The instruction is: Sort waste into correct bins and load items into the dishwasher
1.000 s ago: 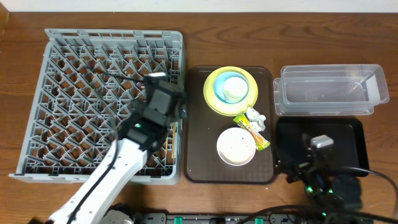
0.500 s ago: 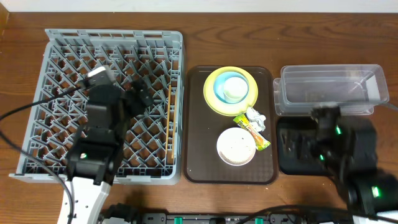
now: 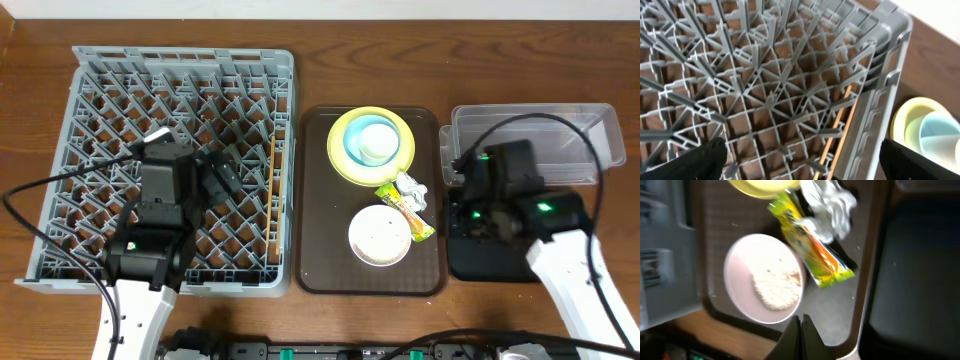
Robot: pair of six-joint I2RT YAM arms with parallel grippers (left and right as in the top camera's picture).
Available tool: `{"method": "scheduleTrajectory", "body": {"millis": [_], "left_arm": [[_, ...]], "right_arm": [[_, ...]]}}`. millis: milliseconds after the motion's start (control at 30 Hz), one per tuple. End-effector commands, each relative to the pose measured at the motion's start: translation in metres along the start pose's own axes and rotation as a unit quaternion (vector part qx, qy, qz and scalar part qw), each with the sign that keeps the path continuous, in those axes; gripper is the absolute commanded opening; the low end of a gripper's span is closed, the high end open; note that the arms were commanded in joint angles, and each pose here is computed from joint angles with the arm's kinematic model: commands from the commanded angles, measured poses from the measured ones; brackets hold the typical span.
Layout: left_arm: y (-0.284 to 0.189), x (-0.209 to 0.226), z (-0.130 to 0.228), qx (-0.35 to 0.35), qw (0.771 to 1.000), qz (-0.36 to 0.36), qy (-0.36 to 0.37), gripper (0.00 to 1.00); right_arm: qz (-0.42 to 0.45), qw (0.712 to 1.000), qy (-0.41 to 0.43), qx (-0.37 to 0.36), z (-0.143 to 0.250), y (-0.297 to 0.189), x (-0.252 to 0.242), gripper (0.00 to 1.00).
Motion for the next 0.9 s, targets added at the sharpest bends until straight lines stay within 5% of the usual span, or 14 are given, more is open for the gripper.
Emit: {"method": "scheduleTrajectory", "body": {"millis": [0, 500, 867], "left_arm": [[0.004, 0.004, 0.008, 0.019, 1.000, -0.009, -0.003, 0.98], [0.005, 0.007, 0.015, 0.035, 0.999, -0.016, 0.000, 0.98], [0.005, 0.007, 0.015, 0.035, 0.999, -0.016, 0.000, 0.98]], "right_arm": [[0.092, 0.995, 0.035, -0.018, -0.005, 0.014, -0.009, 0.01], [0.260, 0.965, -0.005, -0.013, 0.024, 0.097, 0.001, 0.01], [0.189, 0.980, -0.047, -0.052, -0.002, 0.061, 0.044, 0.01]]}}
Point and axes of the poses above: each gripper's point midway between its finger pads, its own y axis out along the fingers, its own x axis along the line the jaws close on, z = x × y, the point moved 1 cm from there along -y, back along the fingers, and after that the axes turned 7 degrees about y, right-handed, at the moved point
